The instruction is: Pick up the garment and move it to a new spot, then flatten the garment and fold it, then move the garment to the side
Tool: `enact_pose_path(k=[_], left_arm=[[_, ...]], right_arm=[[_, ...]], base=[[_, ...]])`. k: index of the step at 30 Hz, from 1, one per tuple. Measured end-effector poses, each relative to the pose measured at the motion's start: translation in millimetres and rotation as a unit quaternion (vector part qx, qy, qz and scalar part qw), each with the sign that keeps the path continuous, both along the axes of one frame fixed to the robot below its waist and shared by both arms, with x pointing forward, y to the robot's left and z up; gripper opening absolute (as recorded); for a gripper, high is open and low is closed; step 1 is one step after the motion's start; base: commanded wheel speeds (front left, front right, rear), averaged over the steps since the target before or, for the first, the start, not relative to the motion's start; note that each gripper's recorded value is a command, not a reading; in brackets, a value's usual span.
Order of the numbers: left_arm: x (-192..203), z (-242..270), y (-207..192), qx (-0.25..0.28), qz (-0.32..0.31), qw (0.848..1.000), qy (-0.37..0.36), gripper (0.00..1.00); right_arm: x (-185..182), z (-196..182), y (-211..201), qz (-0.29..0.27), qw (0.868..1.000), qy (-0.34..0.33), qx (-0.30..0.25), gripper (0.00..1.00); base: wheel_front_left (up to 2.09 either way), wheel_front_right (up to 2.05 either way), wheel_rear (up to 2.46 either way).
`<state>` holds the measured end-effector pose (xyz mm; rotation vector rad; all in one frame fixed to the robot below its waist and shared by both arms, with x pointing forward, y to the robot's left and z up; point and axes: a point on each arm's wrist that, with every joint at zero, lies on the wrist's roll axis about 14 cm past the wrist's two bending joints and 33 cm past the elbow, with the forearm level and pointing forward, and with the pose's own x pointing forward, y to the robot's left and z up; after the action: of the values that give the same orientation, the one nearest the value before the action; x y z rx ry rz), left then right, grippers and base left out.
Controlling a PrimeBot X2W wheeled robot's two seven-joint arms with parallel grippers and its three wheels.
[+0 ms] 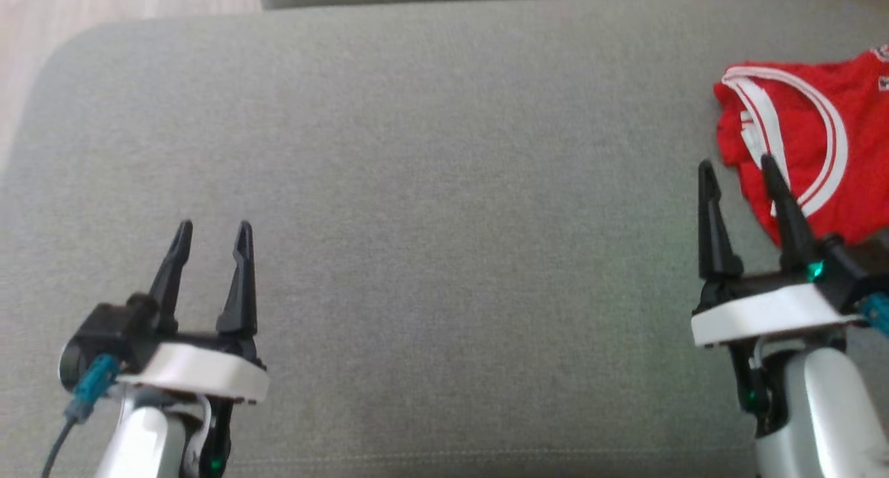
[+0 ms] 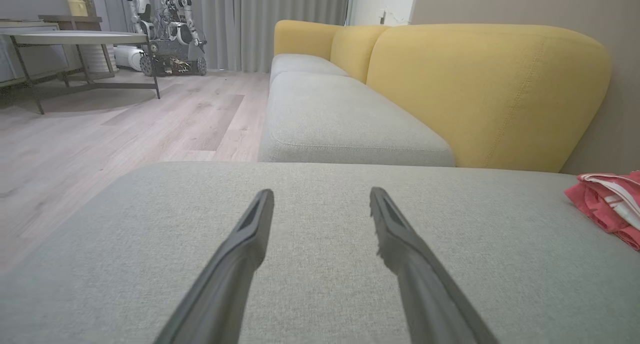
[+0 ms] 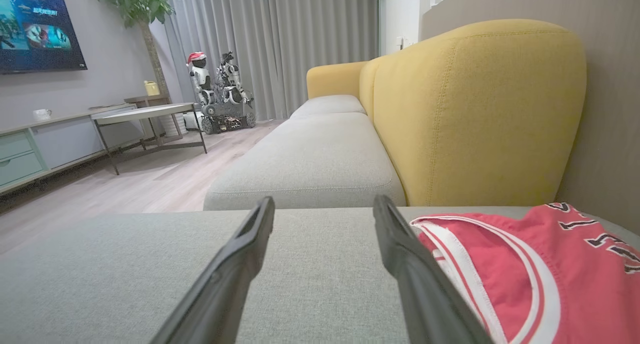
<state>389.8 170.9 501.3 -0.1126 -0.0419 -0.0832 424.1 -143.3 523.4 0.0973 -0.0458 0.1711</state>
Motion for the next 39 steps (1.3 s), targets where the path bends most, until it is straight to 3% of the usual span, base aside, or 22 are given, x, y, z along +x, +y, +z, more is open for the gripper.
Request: enact_pose_path(k=[20,39], left_arm=[[-46,-2,0,0.009,-0.003,1.000,0.009,1.00],[-50,-8,1,0.008,0.003,1.000,0.022,1.00]], right_arm=[[-50,-17,-9,-0.011,1.000,0.027,-0.005,1.00],[-53,-19,-8,-0.010,0.999,0.033,-0.006,1.00]], base=[[0.00,0.00,0.00],[0.00,0.00,0.00]])
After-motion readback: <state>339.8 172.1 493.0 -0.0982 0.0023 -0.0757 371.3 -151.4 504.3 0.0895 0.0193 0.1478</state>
